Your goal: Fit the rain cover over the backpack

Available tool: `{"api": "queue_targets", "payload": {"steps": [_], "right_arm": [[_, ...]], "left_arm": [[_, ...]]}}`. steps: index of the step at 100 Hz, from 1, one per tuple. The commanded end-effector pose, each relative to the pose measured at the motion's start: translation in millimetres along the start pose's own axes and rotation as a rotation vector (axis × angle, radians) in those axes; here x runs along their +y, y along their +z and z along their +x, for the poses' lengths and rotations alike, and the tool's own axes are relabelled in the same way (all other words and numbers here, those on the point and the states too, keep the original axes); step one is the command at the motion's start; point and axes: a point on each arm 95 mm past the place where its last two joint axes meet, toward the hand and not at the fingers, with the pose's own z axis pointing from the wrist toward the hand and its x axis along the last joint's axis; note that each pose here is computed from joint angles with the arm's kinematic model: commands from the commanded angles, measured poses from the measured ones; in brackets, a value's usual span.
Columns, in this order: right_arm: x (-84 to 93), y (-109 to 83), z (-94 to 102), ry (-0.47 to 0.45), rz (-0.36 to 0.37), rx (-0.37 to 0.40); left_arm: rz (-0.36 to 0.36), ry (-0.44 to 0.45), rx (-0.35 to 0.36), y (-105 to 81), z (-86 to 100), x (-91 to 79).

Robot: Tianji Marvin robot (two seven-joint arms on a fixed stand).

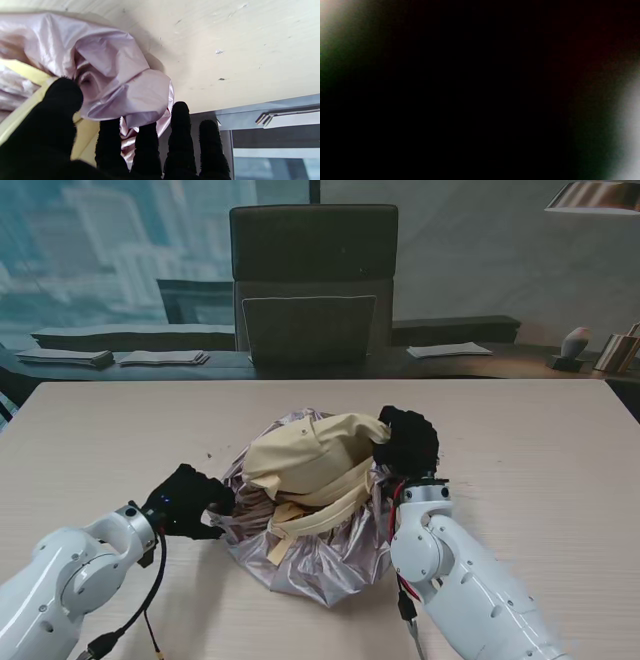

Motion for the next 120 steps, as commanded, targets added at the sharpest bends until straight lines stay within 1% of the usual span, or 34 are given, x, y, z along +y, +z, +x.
{"api": "queue_targets", "payload": {"steps": [1, 14, 23, 26, 29, 34, 45, 54, 64, 73, 79, 92, 105, 114, 120], "right_arm": [[0.3, -1.0, 3.3, 0.027, 0.014, 0.003], [1.1, -0.7, 4.5, 0.04, 0.015, 0.002], [1.7, -0.1, 5.1, 0.044, 0.018, 0.005], [2.0, 0.1, 5.5, 0.047, 0.017, 0.005], [2.3, 0.3, 6.0, 0.052, 0.015, 0.003], [2.8, 0.6, 6.6, 0.058, 0.013, 0.0], [3.4, 0.8, 7.9, 0.073, 0.016, -0.007], [3.7, 0.6, 9.0, 0.086, 0.017, -0.016], [4.2, 0.3, 9.6, 0.092, 0.025, -0.019], [4.5, 0.0, 10.7, 0.101, 0.032, -0.021], [4.6, 0.1, 11.3, 0.109, 0.033, -0.027], [5.3, 0.0, 14.1, 0.169, 0.045, -0.07], [8.7, 1.4, 15.5, 0.244, 0.045, -0.13], [12.9, 3.2, 15.0, 0.296, 0.032, -0.174], [16.5, 4.1, 15.0, 0.351, 0.026, -0.216]], "left_arm": [[0.054, -0.001, 0.011, -5.2, 1.5, -9.2], [0.22, -0.019, 0.016, -9.9, -0.8, -19.8], [0.348, -0.047, 0.01, -8.6, -0.8, -24.3], [0.373, -0.053, 0.011, -7.1, -0.2, -25.4], [0.383, -0.067, 0.017, -4.7, 1.3, -26.4], [0.374, -0.078, 0.035, 0.2, 4.2, -27.5], [0.31, -0.021, 0.092, 12.3, 5.6, -27.7], [0.275, -0.029, 0.124, 24.7, 6.1, -25.0], [0.243, -0.013, 0.146, 36.2, 4.3, -22.3], [0.222, -0.018, 0.167, 48.7, 2.3, -16.5], [0.213, -0.005, 0.18, 56.1, 0.1, -12.7], [0.181, 0.018, 0.187, 69.2, -4.7, -6.6], [0.181, 0.016, 0.181, 74.2, -7.3, -5.1], [0.198, 0.007, 0.168, 70.3, -7.0, -5.1], [0.209, 0.016, 0.152, 64.2, -7.8, -4.7]]}}
